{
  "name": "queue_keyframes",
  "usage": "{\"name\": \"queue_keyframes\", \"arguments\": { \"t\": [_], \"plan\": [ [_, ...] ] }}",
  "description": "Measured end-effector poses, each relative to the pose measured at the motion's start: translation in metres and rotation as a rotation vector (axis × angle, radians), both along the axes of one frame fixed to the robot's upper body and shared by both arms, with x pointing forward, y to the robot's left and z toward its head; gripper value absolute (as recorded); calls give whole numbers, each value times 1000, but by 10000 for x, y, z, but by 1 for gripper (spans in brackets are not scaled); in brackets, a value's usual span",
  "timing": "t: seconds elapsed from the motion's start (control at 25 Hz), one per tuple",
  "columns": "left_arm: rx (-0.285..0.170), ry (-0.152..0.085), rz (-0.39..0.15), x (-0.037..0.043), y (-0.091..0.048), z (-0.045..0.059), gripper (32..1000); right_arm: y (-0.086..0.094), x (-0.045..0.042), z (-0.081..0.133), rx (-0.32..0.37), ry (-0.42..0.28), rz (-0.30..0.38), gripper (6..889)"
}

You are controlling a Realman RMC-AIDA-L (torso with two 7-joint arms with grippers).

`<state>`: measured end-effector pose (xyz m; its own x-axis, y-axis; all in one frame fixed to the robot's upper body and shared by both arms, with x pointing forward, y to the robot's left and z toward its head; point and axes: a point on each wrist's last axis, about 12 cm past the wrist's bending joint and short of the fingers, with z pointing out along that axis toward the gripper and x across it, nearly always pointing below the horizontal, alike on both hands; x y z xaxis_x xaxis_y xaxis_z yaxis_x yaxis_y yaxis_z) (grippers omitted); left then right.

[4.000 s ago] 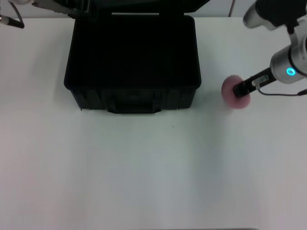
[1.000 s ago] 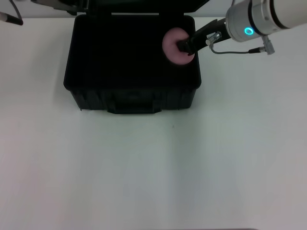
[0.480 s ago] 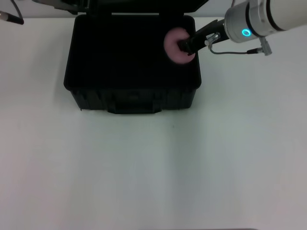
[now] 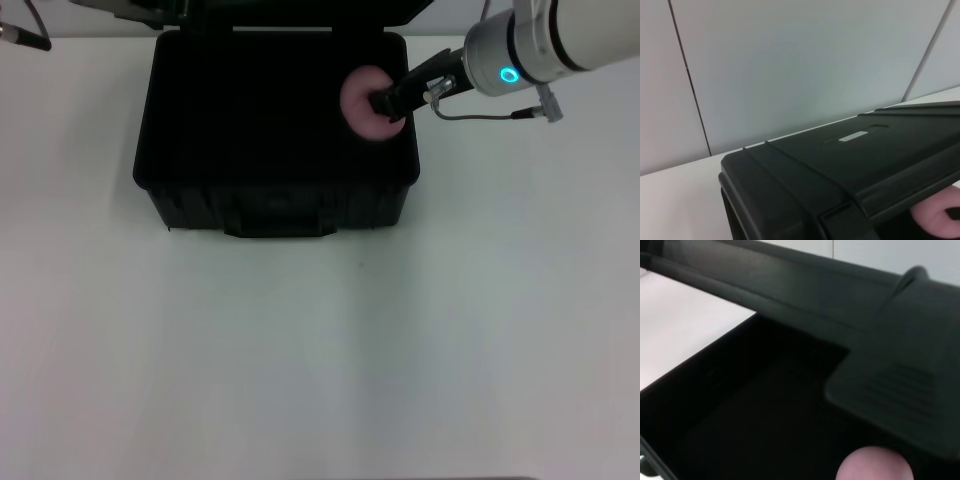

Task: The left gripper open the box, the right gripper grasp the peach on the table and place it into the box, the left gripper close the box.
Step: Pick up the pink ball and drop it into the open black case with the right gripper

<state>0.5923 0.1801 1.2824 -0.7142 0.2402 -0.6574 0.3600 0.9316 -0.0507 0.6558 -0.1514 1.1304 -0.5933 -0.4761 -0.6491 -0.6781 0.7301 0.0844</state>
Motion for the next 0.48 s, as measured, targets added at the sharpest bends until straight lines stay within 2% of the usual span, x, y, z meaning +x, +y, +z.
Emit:
{"name": "queue_keyframes", "arguments": {
  "t": [0.2,0.48],
  "plan": [
    [0,0,0,0,-1,0,380,65,-24,-47,40,8,13,48],
    [0,0,0,0,-1,0,380,75,-31,-74,38,10,13,49]
  ]
}}
